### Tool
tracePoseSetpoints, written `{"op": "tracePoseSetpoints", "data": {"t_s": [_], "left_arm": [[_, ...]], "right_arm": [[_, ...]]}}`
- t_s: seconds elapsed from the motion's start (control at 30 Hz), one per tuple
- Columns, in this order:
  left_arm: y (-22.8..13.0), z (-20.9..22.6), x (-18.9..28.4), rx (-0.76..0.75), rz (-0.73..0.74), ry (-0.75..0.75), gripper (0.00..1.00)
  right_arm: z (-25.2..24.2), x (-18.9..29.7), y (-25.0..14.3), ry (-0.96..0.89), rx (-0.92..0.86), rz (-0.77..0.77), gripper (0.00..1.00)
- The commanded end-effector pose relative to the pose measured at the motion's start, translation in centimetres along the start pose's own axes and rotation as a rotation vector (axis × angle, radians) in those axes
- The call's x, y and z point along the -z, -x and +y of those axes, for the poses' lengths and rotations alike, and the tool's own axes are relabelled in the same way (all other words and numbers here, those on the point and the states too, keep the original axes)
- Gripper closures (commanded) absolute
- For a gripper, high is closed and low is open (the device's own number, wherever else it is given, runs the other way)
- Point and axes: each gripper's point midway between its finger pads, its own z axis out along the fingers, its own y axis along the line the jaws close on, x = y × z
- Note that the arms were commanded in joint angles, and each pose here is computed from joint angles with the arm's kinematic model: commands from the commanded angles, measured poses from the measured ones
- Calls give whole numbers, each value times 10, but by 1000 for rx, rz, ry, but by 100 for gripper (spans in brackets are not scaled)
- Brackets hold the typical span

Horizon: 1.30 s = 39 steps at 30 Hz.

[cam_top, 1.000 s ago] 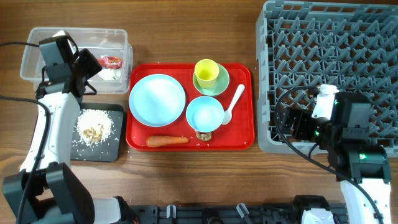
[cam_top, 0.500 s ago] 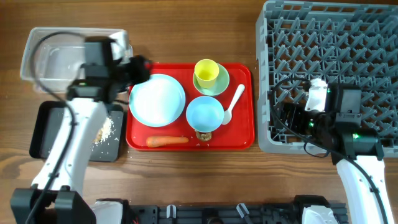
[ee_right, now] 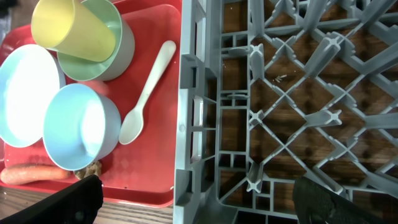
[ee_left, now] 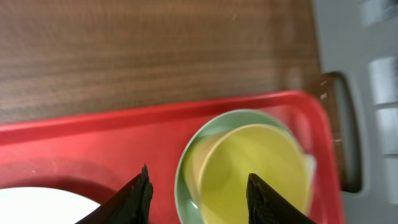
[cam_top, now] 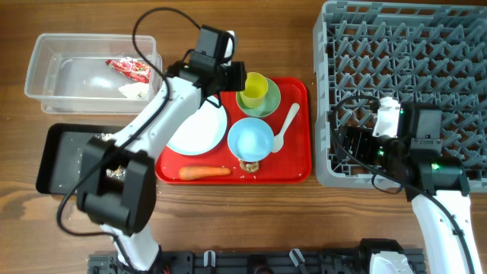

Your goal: Sort waste into correct bins and load items into the dishwasher rack

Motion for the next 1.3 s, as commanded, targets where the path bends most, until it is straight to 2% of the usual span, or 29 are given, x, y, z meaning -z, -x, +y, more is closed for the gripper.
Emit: {"op": "tracePoseSetpoints", "data": {"t_s": [0.0, 0.1, 0.17, 0.33, 0.5, 0.67, 0.7, 0.77, 0.83, 0.9, 0.97, 1.07, 1.1, 1.27], "left_arm": [[-4, 4, -14, -14, 18, 24, 50], [-10, 8, -22, -11, 41, 32, 57], [-13, 9, -25, -10, 50, 35, 74], [-13, 9, -24, -10, 50, 35, 96], [-11, 6, -18, -10, 47, 25, 96], [9, -6, 19, -9, -25, -6, 96], [13, -8, 35, 52, -39, -17, 96], [14, -24, 54, 150, -8, -162, 96], [12, -44, 69, 232, 68, -367, 96], [9, -61, 85, 294, 153, -552, 96], [6, -75, 106, 296, 225, -732, 96], [2, -87, 123, 287, 279, -853, 96], [-1, -93, 129, 281, 301, -895, 96], [-13, -118, 144, 242, 373, -1004, 96]], "right_arm": [[7, 5, 8, 25, 4, -21, 0], [7, 5, 8, 25, 4, -20, 0], [7, 5, 8, 25, 4, -20, 0], [7, 4, 8, 24, 4, -19, 0], [7, 4, 7, 23, 3, -16, 0], [5, 4, 8, 15, 3, -19, 0], [0, 5, 9, -14, 1, -28, 0], [-29, 8, 18, -178, -142, -85, 0], [-41, 12, 31, -243, -238, -159, 0], [-27, 12, 49, -164, -207, -216, 0], [28, 15, 70, 126, 39, -269, 0], [96, 37, 67, 505, 332, -307, 0], [108, 43, 63, 585, 380, -311, 0], [123, 47, 56, 717, 432, -292, 0]]}}
